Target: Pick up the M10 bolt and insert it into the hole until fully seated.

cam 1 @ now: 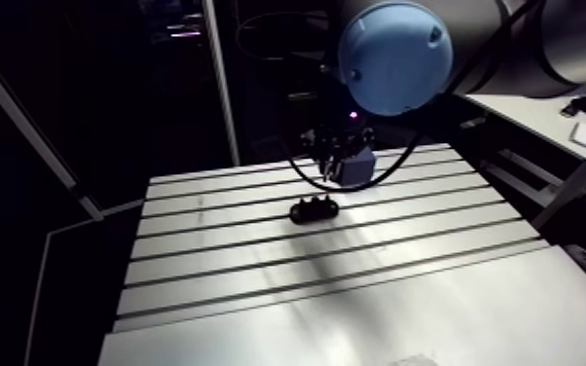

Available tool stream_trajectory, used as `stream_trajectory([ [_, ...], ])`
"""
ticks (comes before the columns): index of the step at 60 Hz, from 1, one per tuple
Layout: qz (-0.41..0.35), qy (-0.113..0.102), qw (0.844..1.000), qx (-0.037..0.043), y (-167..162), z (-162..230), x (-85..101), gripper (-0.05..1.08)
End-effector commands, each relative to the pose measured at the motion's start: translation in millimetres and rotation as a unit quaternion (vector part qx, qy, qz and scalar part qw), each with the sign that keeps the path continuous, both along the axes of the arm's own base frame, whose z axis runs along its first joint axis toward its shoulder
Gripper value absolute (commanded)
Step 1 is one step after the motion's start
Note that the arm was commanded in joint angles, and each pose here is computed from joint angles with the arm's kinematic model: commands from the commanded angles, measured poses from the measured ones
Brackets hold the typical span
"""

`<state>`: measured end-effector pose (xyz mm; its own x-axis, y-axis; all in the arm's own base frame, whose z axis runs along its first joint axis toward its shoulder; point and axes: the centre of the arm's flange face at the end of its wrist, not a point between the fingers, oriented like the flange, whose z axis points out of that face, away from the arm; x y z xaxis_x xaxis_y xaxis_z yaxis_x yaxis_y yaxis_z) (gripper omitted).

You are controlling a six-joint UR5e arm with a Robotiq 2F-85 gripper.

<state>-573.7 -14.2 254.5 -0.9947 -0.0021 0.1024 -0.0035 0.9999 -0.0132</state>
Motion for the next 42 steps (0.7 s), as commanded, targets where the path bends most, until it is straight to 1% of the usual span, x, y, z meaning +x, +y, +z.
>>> stream_trajectory([
  [1, -0.004, 0.000, 1.000, 0.0003, 7.2, 26.4, -11.2, 1.08],
  [6, -0.009, -0.008, 1.000, -0.0019, 8.5, 39.0, -16.8, 1.08],
  [8, -0.009, -0.008, 1.000, -0.0019, 8.5, 39.0, -16.8, 1.08],
  [15, -0.015, -0.021, 1.000, -0.0043, 15.2, 62.0, -26.6, 1.08],
  [21, -0.018, -0.028, 0.999, -0.0060, 20.4, 78.1, -32.4, 1.08],
  [26, -0.019, -0.030, 0.999, -0.0057, 22.6, 90.0, -37.0, 1.08],
  [28, -0.019, -0.035, 0.999, -0.0052, 23.7, 98.1, -42.7, 1.08],
  [30, -0.019, -0.035, 0.999, -0.0052, 23.7, 98.1, -42.7, 1.08],
  [34, -0.020, -0.040, 0.999, -0.0048, 26.6, 108.4, -50.3, 1.08],
  [38, -0.020, -0.045, 0.999, -0.0052, 28.4, 106.8, -56.7, 1.08],
  [42, -0.022, -0.045, 0.999, -0.0053, 32.3, 107.1, -62.2, 1.08],
])
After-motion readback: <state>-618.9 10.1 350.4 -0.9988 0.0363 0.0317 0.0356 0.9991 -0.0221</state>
